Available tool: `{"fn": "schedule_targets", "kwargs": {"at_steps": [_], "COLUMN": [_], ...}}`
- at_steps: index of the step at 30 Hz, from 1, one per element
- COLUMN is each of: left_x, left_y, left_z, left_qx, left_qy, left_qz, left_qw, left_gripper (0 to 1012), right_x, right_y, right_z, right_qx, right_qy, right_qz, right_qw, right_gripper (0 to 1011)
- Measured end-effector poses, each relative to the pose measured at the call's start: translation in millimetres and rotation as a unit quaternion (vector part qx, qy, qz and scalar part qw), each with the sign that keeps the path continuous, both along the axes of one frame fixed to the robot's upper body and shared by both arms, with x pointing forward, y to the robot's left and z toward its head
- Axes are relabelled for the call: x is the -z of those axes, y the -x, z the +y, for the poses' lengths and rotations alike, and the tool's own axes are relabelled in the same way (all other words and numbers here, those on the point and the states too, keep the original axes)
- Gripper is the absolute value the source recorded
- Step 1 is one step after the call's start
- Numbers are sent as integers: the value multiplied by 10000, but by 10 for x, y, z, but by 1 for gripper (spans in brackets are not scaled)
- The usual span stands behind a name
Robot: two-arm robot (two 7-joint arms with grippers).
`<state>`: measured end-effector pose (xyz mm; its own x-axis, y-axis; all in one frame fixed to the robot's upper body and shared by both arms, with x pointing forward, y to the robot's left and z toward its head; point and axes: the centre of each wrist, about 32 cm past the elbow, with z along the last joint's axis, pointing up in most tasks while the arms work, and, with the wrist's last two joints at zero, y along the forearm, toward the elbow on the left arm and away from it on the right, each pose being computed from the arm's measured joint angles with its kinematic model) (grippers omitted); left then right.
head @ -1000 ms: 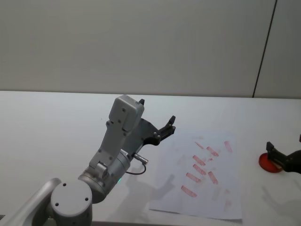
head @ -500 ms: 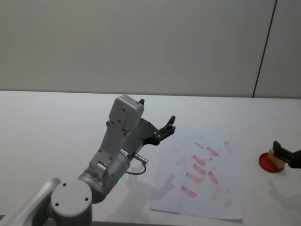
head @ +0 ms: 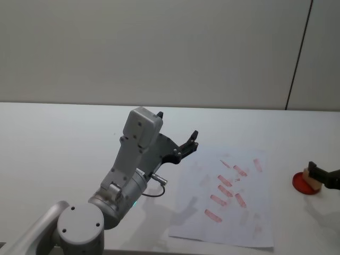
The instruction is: Use the one hand to pick up the stamp and affix it onto the A4 paper.
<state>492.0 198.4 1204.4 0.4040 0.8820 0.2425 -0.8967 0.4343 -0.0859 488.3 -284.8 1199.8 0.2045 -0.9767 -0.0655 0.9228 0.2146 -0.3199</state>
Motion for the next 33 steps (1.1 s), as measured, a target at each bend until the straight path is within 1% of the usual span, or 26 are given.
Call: {"fn": "schedule_targets", "kwargs": {"at_steps": [12, 22, 33], "left_x": [0, 0, 0], "left_y": [0, 0, 0], "left_z": [0, 0, 0], "left_qx": [0, 0, 0], "left_qy": [0, 0, 0], "left_qz": [0, 0, 0], "left_qw": [10000, 10000, 10000], "left_gripper": [1002, 1002, 1002], "right_x": [31, 60, 124], "right_y": [-167, -269, -382], "right_z": [19, 47, 95], "right_qx": [2, -12, -29], "right_qy": [44, 123, 190], "right_qz": [273, 403, 545], "right_qw": [9996, 9991, 9983], "right_gripper": [1001, 1001, 1001]}}
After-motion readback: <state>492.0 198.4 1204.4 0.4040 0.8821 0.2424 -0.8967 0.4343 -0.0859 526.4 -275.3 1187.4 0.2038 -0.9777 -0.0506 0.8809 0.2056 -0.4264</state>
